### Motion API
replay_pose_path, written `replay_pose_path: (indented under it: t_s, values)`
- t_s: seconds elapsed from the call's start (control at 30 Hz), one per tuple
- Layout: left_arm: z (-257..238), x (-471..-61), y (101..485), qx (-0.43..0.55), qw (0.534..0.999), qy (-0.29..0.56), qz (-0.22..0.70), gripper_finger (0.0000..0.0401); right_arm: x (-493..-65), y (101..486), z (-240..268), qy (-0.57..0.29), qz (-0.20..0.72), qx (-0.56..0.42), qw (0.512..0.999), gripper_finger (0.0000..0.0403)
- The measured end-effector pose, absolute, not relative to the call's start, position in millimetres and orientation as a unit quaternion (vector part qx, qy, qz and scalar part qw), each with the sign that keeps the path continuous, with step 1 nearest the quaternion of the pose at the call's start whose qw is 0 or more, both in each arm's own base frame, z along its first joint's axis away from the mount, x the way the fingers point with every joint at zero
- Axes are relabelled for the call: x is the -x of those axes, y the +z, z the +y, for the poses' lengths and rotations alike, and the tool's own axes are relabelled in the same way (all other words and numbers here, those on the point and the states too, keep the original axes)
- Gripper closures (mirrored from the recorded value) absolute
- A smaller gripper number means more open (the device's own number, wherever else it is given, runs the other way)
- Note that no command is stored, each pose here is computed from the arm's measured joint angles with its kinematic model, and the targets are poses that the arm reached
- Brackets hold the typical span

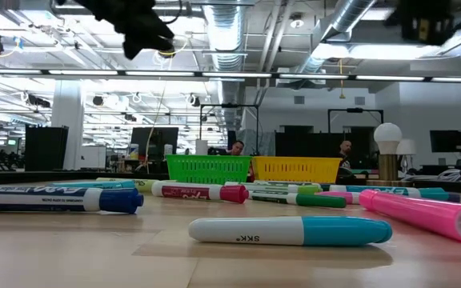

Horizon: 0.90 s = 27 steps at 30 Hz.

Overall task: Pick & Place Markers
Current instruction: Put the small pink marker into the blue bin

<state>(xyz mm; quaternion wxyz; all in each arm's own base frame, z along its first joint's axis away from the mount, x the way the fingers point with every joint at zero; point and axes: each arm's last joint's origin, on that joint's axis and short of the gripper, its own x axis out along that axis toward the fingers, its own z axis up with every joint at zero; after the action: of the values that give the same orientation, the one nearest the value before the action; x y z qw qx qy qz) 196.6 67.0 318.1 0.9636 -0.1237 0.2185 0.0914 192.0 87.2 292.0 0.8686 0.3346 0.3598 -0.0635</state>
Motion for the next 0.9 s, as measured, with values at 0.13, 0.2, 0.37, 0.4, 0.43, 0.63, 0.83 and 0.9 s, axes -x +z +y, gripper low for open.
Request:
replay_pose_path:
  t_s: [0.13,0.2,0.37,0.4,0.43,0.63,0.83,0.9]
  values:
    - [56,-186,305,0.154,0.965,0.082,0.195,0.0256,-211,294,95,-0.04,0.308,-0.325,0.893,0.0288]
    - [51,-183,297,0.166,0.964,0.074,0.192,0.0256,-223,291,98,-0.025,0.296,-0.316,0.901,0.0288]
    - [39,-180,282,0.167,0.966,0.048,0.193,0.0256,-246,269,103,0.011,0.343,-0.301,0.89,0.0288]
    - [37,-181,279,0.167,0.965,0.044,0.198,0.0256,-249,264,103,0.015,0.362,-0.301,0.882,0.0288]
    - [36,-181,278,0.166,0.965,0.04,0.201,0.0256,-251,258,102,0.018,0.382,-0.299,0.875,0.0288]
    - [33,-182,274,0.164,0.966,0.031,0.199,0.0256,-262,233,89,0.028,0.464,-0.296,0.834,0.0288]
    - [33,-182,275,0.163,0.966,0.031,0.196,0.0256,-272,210,75,0.041,0.524,-0.288,0.8,0.0288]
    - [33,-182,275,0.163,0.966,0.031,0.196,0.0256,-275,202,71,0.039,0.538,-0.282,0.793,0.0288]
